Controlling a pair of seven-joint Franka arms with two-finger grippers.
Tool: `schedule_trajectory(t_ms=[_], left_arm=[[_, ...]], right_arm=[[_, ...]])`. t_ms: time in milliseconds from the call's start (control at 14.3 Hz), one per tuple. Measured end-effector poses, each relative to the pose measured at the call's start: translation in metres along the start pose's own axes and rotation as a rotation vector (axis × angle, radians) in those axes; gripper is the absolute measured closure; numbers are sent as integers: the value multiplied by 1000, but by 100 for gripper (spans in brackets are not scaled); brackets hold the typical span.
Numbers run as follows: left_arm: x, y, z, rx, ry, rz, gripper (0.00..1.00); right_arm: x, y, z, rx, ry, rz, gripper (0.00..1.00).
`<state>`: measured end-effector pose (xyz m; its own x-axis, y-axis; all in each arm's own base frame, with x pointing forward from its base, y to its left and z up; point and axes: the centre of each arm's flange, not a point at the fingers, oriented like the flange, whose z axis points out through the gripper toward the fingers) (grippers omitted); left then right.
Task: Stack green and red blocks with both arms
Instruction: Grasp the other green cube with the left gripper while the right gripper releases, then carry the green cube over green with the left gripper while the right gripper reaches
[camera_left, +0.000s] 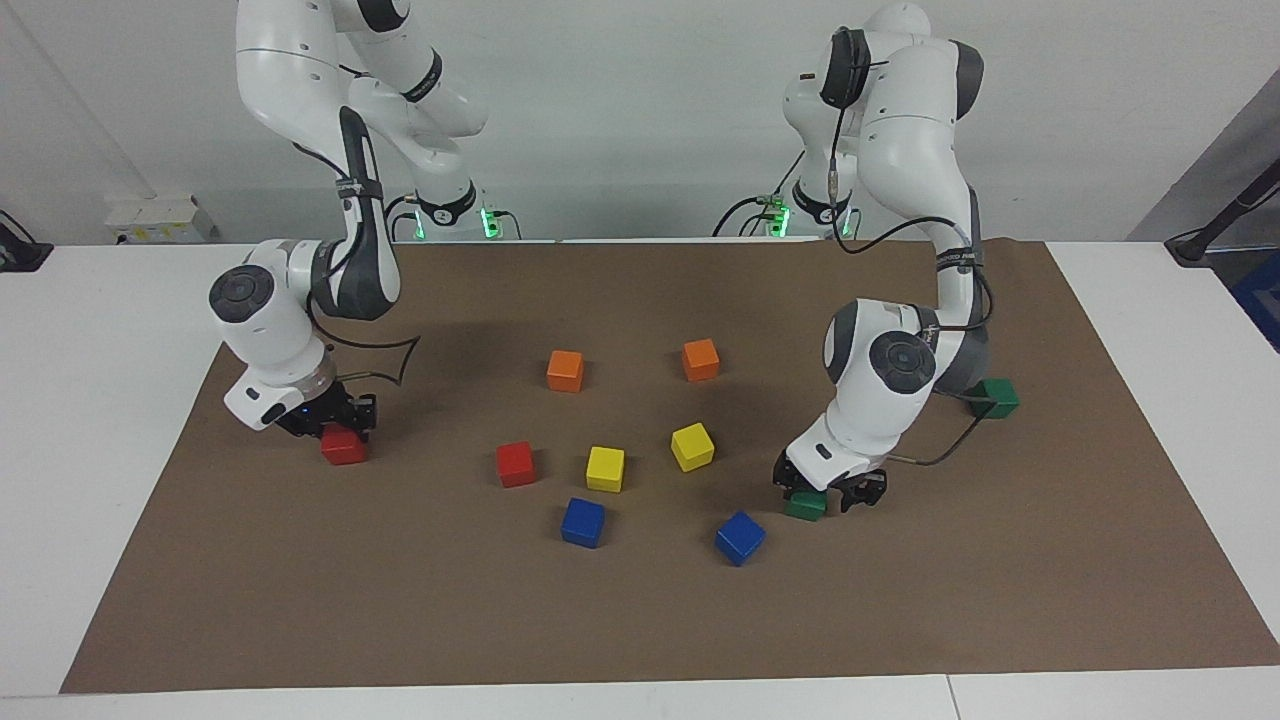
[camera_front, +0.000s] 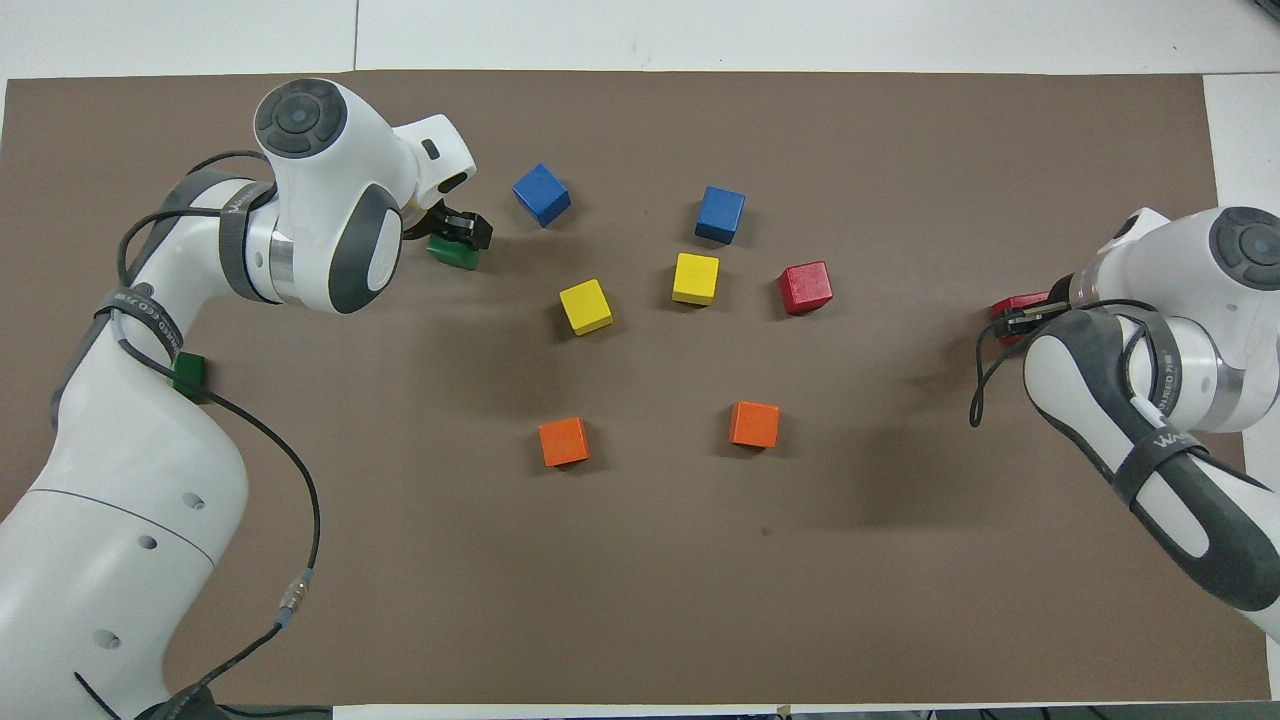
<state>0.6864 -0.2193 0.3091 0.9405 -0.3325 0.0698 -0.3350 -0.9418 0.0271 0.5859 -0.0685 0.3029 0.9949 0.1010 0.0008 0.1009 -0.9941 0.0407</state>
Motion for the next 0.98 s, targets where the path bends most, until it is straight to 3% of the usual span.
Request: schedule_trajectory(t_ms=[209, 279, 349, 489, 628, 838, 978], left_arm=[[1, 4, 4, -1, 7, 6, 7], [1, 5, 4, -1, 9, 7, 12], [1, 5, 4, -1, 9, 7, 22], [1, 4, 4, 0, 6, 6, 45], [1, 4, 4, 0, -4, 5, 45], [-1, -3, 0, -14, -30, -19, 45], [0, -32, -28, -17, -11, -68, 45]], right_arm=[[0, 0, 2, 1, -1, 0, 43], [0, 0, 3, 0, 1, 0, 40], [0, 0, 3, 0, 3, 0, 37], [1, 0, 3, 0, 7, 0, 19], [2, 0, 1, -2, 14, 1, 0], [14, 1, -21, -7, 36, 18, 0], [26, -2, -57, -10, 34, 31, 0]])
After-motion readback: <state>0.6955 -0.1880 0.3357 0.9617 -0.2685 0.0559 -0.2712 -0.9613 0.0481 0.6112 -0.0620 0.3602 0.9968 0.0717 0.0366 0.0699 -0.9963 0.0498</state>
